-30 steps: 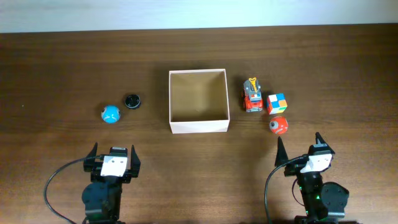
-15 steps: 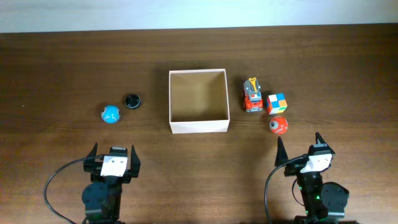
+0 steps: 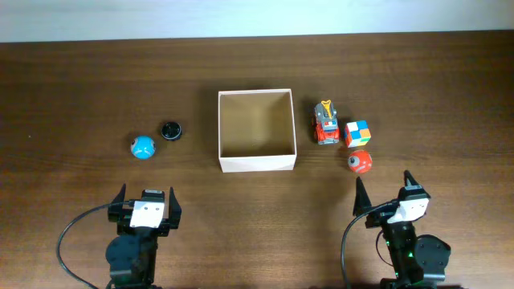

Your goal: Pack container

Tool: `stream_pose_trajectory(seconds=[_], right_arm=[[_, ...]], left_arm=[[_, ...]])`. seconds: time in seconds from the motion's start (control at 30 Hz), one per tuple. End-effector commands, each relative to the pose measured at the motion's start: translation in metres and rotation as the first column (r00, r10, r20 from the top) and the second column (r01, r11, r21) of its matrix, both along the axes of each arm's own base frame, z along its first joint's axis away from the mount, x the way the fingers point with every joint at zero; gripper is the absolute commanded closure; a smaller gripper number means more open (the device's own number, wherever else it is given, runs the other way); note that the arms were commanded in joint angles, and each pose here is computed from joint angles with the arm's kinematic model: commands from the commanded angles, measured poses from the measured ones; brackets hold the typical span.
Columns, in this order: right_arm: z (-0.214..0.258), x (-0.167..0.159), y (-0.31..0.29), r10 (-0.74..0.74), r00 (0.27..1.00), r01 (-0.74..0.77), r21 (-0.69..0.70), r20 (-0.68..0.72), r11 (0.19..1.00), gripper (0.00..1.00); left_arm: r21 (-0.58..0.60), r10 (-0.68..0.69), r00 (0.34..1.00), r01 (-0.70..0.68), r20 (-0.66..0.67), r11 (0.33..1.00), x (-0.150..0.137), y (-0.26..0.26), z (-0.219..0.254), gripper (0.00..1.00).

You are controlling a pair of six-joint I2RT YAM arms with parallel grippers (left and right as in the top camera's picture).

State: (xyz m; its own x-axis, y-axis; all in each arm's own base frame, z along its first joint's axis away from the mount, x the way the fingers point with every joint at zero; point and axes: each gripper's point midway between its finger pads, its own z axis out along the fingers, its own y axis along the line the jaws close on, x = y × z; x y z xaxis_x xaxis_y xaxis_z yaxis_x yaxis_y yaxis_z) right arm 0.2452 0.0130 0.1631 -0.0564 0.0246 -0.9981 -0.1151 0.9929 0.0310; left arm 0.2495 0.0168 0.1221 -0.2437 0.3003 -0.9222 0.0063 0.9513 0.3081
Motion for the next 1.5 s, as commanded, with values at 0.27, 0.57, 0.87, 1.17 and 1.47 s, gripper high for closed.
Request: stream_pose_trajectory(seconds=[0.27, 0.57, 0.87, 1.17, 1.47], right_arm=[[0.029, -0.012, 0.025, 0.139, 0.99, -0.138, 0.043, -0.002, 0.989, 0.01], [0.078, 0.007, 0.023, 0.137, 0.989, -0.139, -0.02, -0.061, 0.99, 0.01], [0.091, 0.081, 0.017, 0.151, 0.869, -0.133, 0.071, -0.471, 0.989, 0.01], [0.097, 0.139, 0.046, 0.118, 0.62, -0.192, -0.004, -0.776, 0.981, 0.01], [0.041, 0.166, 0.058, 0.074, 0.466, -0.209, -0.028, -0.882, 0.978, 0.02]], left_arm=[[0.016, 0.01, 1.0, -0.01, -0.003, 1.0, -0.001, 0.003, -0.002, 0.01], [0.016, 0.01, 1.0, -0.01, -0.003, 1.0, -0.001, 0.003, -0.002, 0.01], [0.017, 0.01, 1.0, -0.01, -0.003, 1.0, -0.001, 0.003, -0.002, 0.01], [0.016, 0.01, 1.0, -0.01, -0.003, 1.0, -0.001, 0.003, -0.002, 0.01], [0.017, 0.01, 1.0, -0.01, -0.003, 1.0, -0.001, 0.003, -0.002, 0.01]])
